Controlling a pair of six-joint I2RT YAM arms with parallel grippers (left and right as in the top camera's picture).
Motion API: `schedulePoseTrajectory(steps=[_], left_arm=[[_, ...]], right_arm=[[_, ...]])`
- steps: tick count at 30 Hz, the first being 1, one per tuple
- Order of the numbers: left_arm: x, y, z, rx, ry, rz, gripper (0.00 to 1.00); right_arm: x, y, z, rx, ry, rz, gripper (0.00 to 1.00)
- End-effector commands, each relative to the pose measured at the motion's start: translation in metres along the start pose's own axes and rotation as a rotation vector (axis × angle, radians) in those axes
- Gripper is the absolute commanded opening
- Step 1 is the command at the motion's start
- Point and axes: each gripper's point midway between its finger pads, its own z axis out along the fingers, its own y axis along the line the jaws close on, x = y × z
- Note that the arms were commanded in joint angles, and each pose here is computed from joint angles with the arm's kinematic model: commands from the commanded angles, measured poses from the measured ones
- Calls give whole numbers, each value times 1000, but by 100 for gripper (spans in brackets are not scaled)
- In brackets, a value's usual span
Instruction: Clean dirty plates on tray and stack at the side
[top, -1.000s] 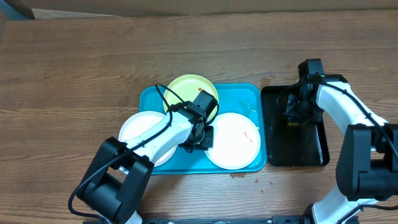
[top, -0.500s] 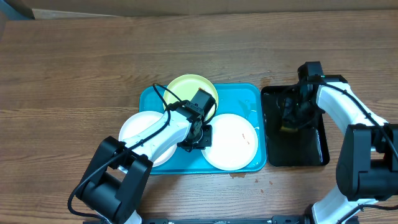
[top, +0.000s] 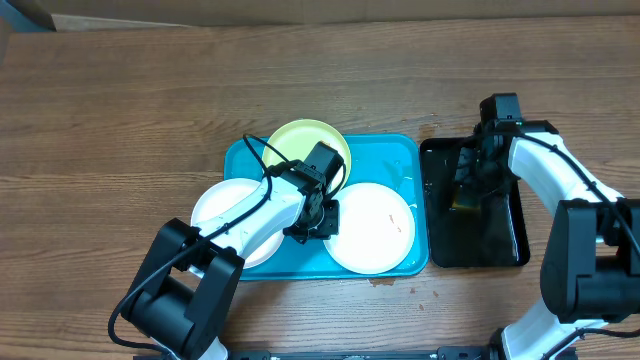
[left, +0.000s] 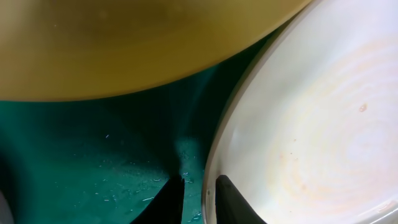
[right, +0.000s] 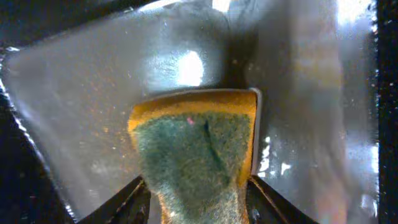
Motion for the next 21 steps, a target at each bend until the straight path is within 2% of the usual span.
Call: schedulePoseTrajectory(steps=[1,2,4,8,12,17,21], left_arm=[[-2,0,1,9,8,0,20],[-2,0,1,9,8,0,20],[-2,0,1,9,8,0,20],[-2,0,1,10,6,0,20],[-2,0,1,10,6,0,15],[-2,-1,1,11,5,0,4],[-2,0,1,10,7,-1,7]], right_arm=[[10,-6,13,15,13,3,50],[12,-6,16,14,12,2,49],[14,-7,19,14,11,3,39],[6,-5,13,10,-3,2,12],[-5,0,-8,11,4,1,4],[-5,6,-23,17,27,-13,4],[4,16,-22,27,49,-73,4]])
